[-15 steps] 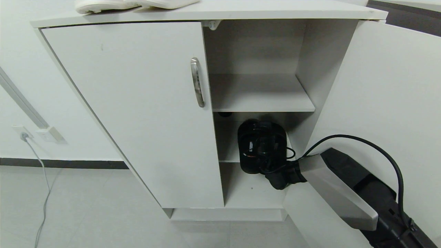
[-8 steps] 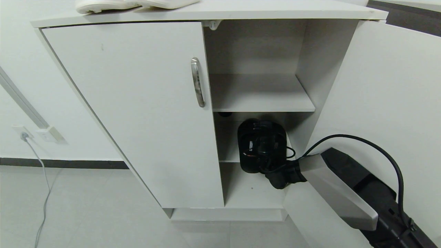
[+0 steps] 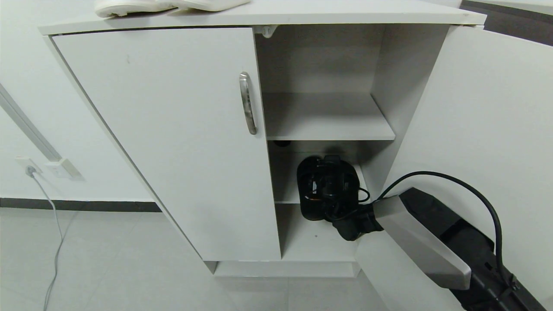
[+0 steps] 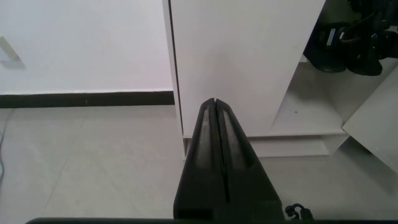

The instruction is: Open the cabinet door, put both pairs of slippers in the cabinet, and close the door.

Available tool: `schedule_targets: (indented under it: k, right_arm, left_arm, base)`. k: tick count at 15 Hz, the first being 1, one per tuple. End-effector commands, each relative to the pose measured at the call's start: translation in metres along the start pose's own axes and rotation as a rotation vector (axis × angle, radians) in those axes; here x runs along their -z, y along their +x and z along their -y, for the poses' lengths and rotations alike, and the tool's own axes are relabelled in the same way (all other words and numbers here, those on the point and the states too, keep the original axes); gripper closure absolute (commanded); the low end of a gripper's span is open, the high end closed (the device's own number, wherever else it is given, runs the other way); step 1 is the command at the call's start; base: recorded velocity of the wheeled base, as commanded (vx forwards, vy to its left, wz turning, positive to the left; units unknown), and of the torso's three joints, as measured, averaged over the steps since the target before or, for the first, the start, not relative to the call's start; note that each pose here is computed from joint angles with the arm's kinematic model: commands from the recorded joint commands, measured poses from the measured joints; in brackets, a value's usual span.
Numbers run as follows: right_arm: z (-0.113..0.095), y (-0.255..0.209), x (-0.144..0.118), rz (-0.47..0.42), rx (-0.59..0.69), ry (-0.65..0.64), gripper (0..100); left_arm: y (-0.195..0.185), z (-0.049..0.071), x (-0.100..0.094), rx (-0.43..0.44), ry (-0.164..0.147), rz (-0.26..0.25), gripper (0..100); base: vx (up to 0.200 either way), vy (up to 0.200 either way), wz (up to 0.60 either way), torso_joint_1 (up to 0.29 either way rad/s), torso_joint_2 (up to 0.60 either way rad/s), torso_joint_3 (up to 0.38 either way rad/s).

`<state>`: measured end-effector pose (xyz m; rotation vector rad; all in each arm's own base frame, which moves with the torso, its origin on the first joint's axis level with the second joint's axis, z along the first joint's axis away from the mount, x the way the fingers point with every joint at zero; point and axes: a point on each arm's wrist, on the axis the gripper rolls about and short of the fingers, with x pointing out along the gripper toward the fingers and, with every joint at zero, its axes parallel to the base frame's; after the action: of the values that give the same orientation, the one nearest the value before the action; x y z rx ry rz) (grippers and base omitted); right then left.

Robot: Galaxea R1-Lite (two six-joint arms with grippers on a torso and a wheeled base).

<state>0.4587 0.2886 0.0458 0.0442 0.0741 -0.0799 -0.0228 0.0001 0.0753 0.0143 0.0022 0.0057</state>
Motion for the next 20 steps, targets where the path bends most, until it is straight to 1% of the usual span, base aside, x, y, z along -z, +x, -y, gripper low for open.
schedule_targets:
  k: [1, 5, 7, 8, 10, 11, 12, 14, 17, 20]
  right_arm:
    - [0.002, -0.012, -0.007, -0.016, -0.007, -0.011, 0]
    - [0.008, -0.049, -0.021, -0.033, -0.034, -0.028, 0]
    - [0.015, -0.073, -0.029, -0.038, -0.052, -0.032, 0]
    - [0.024, -0.093, -0.031, -0.053, -0.064, -0.041, 0]
    - [0.032, -0.118, -0.030, -0.070, -0.088, -0.047, 0]
    - [0.037, -0.145, -0.030, -0.082, -0.121, -0.046, 0]
    - [0.041, -0.160, -0.031, -0.089, -0.140, -0.049, 0]
    - [0.047, -0.179, -0.032, -0.108, -0.164, -0.053, 0]
    - [0.048, -0.182, -0.033, -0.109, -0.162, -0.041, 0]
    - [0.048, -0.185, -0.037, -0.102, -0.169, -0.035, 0]
  left_arm:
    - [0.000, 0.000, 0.000, 0.000, 0.000, 0.001, 100]
    - [0.000, 0.000, 0.000, 0.003, 0.001, 0.001, 100]
    - [0.000, 0.000, 0.000, 0.003, 0.003, 0.001, 100]
    - [0.000, 0.000, 0.000, 0.003, 0.003, 0.001, 100]
    - [0.000, 0.000, 0.000, 0.004, 0.003, 0.001, 100]
    - [0.000, 0.000, 0.000, 0.004, 0.003, -0.001, 100]
    - [0.000, 0.000, 0.000, 0.004, 0.003, 0.001, 100]
    - [0.000, 0.000, 0.000, 0.004, 0.003, 0.001, 100]
    - [0.000, 0.000, 0.000, 0.004, 0.001, 0.001, 100]
    - [0.000, 0.000, 0.000, 0.004, 0.000, 0.001, 100]
  base:
    - [0.000, 0.000, 0.00, 0.000, 0.00, 0.000]
    - [0.000, 0.000, 0.00, 0.000, 0.00, 0.000]
    - [0.000, 0.000, 0.00, 0.000, 0.00, 0.000]
    - [0.000, 0.000, 0.00, 0.000, 0.00, 0.000]
    - [0.000, 0.000, 0.00, 0.000, 0.00, 0.000]
    - [0.000, 0.000, 0.00, 0.000, 0.00, 0.000]
    - [0.000, 0.000, 0.00, 0.000, 0.00, 0.000]
    - [0.000, 0.000, 0.00, 0.000, 0.00, 0.000]
    - [0.000, 0.000, 0.00, 0.000, 0.00, 0.000]
    - [-0.200, 0.000, 0.00, 0.001, 0.00, -0.002]
